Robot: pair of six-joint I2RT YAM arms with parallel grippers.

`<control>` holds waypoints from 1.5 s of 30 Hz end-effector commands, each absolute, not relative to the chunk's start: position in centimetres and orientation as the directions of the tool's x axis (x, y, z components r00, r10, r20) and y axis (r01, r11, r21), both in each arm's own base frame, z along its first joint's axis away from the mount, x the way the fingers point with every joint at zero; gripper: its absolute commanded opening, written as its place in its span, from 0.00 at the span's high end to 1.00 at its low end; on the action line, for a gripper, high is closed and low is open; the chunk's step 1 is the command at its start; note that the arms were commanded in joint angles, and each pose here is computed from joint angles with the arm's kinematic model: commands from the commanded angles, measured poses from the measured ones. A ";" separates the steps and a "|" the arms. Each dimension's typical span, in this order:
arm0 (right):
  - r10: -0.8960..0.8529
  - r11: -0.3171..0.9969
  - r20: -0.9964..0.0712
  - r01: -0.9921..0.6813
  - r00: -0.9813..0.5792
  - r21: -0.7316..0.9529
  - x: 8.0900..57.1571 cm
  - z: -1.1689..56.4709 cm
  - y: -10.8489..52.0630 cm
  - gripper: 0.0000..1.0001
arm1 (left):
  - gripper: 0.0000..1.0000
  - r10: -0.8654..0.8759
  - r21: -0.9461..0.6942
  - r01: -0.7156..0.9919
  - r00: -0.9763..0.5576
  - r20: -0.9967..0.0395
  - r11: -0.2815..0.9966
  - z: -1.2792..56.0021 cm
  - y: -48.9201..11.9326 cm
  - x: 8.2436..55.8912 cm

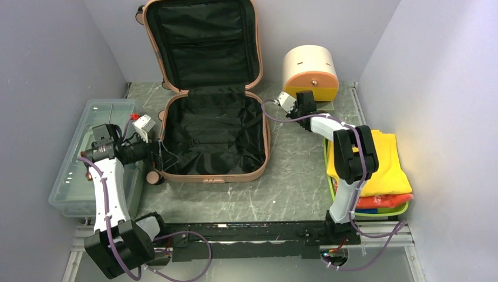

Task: Open, take out, and arrange the luggage
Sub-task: Close the drawer in the storage box, then move the storage box to the corner of the board.

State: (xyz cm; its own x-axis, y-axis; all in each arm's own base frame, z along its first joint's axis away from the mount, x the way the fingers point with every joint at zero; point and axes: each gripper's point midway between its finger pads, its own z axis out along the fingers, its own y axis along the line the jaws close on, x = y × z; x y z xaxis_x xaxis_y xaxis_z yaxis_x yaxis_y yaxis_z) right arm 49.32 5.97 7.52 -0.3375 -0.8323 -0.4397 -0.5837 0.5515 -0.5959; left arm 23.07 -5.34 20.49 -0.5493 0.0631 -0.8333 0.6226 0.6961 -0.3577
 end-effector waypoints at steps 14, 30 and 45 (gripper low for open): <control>-0.847 0.531 -0.502 -0.340 -0.177 -0.776 55.1 13.2 5.6 1.00 | 0.01 0.078 -0.317 0.665 -0.492 -0.867 0.676 21.6 -5.6 23.1; -0.918 0.393 -0.387 -0.324 -0.085 -0.861 56.3 10.9 5.7 1.00 | 0.01 0.077 -0.311 0.659 -0.490 -0.868 0.684 21.7 -5.5 23.0; -0.613 0.663 -0.790 -0.563 -0.029 -0.494 50.8 25.1 13.2 1.00 | 0.00 0.073 -0.313 0.661 -0.488 -0.870 0.682 21.7 -5.4 23.0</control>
